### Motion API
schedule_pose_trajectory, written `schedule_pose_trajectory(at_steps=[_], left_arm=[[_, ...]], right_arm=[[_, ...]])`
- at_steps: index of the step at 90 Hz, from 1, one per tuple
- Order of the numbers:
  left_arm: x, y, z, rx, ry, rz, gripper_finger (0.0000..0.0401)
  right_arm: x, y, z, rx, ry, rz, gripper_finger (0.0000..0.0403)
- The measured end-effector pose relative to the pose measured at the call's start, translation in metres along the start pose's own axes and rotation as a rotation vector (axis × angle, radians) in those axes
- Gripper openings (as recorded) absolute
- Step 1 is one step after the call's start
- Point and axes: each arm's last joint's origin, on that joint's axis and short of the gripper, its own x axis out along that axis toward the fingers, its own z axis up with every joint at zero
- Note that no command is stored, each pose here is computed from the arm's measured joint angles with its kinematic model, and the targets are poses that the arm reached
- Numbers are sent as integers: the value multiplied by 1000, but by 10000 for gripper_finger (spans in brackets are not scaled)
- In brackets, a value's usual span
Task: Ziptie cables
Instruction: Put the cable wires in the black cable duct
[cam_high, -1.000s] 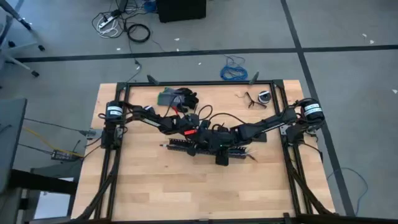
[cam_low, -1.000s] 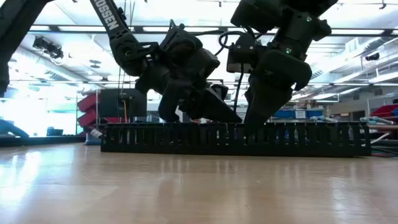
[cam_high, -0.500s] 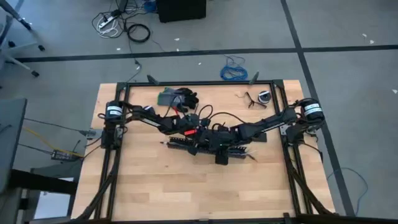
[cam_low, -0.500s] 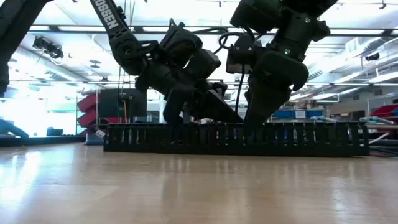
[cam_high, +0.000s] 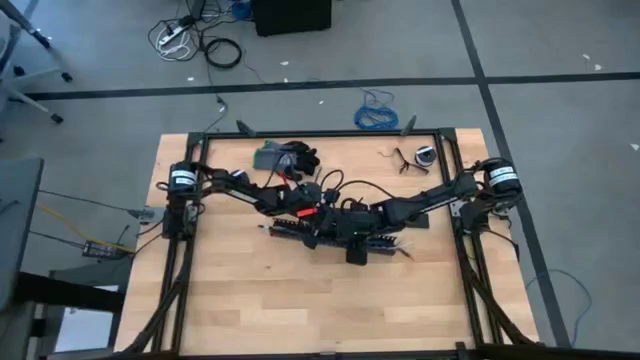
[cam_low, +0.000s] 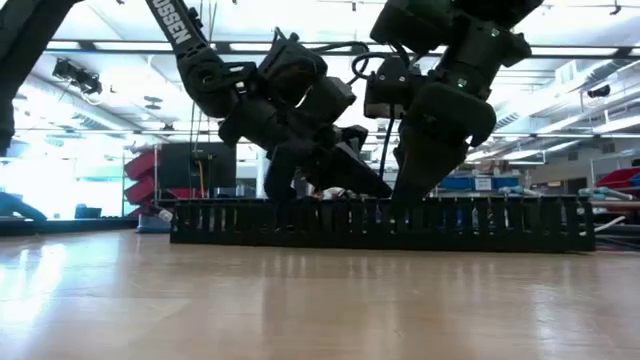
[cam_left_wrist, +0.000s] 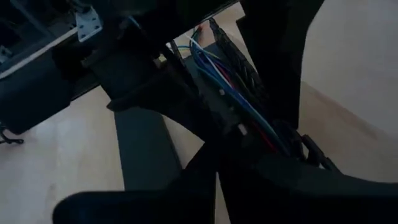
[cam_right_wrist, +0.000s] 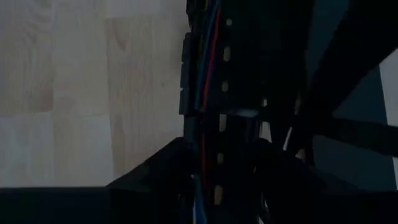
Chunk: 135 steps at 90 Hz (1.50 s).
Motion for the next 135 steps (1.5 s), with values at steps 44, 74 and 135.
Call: schedule_pose_trajectory(at_steps=[44, 74, 135], left_arm=[[10, -14, -5, 77, -16, -88, 0], [10, -13, -8, 102, -1, -75, 0], [8, -10, -9, 125, 16, -46, 0]], right_arm=[[0, 1, 1, 2, -6, 26, 179], [0, 2, 0, 16, 3, 37, 180], [-2, 10, -6, -3, 64, 104, 175]])
